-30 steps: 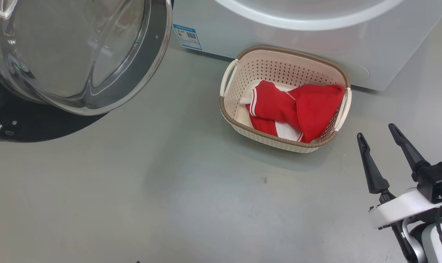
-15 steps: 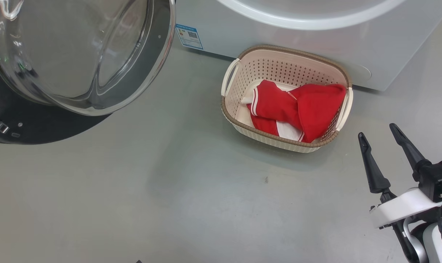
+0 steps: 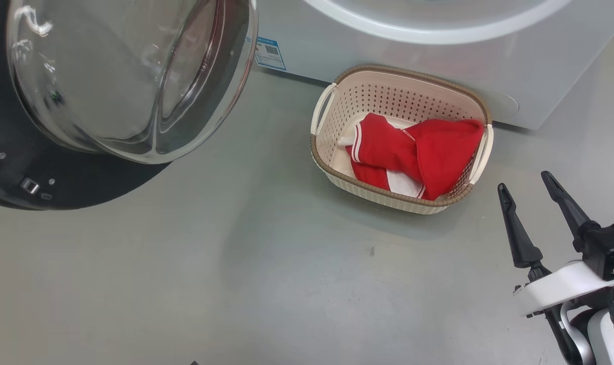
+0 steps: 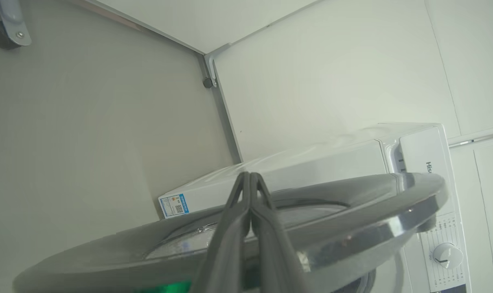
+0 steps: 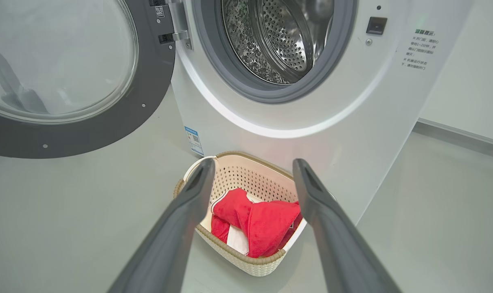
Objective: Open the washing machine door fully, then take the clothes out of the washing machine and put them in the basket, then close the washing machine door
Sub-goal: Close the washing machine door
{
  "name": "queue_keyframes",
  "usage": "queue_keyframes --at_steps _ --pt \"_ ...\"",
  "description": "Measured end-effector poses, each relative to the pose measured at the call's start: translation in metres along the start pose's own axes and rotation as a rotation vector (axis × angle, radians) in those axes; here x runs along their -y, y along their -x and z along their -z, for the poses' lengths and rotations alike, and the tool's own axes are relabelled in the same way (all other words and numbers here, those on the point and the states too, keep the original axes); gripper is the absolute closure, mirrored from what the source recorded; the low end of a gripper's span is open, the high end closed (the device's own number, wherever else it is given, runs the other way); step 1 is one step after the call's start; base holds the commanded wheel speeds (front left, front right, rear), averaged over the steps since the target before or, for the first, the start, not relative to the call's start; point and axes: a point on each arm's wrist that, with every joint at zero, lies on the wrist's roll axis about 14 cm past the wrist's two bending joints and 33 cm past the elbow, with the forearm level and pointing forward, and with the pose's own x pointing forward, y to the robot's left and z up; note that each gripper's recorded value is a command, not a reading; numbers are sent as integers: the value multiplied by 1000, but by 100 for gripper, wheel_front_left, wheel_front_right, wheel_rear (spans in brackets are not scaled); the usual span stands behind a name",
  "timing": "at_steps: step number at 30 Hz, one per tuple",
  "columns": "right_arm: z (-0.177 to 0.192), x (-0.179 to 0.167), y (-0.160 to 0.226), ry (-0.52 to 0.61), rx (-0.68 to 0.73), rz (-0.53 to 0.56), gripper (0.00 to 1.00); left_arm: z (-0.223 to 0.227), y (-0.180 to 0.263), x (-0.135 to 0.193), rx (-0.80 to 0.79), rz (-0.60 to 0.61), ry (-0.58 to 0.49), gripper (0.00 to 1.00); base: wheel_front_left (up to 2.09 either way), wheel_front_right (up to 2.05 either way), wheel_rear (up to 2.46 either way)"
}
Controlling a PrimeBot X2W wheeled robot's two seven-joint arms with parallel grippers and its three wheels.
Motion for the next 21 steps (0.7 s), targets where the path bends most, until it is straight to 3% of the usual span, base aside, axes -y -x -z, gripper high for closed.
queue_keyframes --at_steps 21 --pt "-9 -12 3 -44 34 1 0 38 18 5 -228 81 84 100 0 0 0"
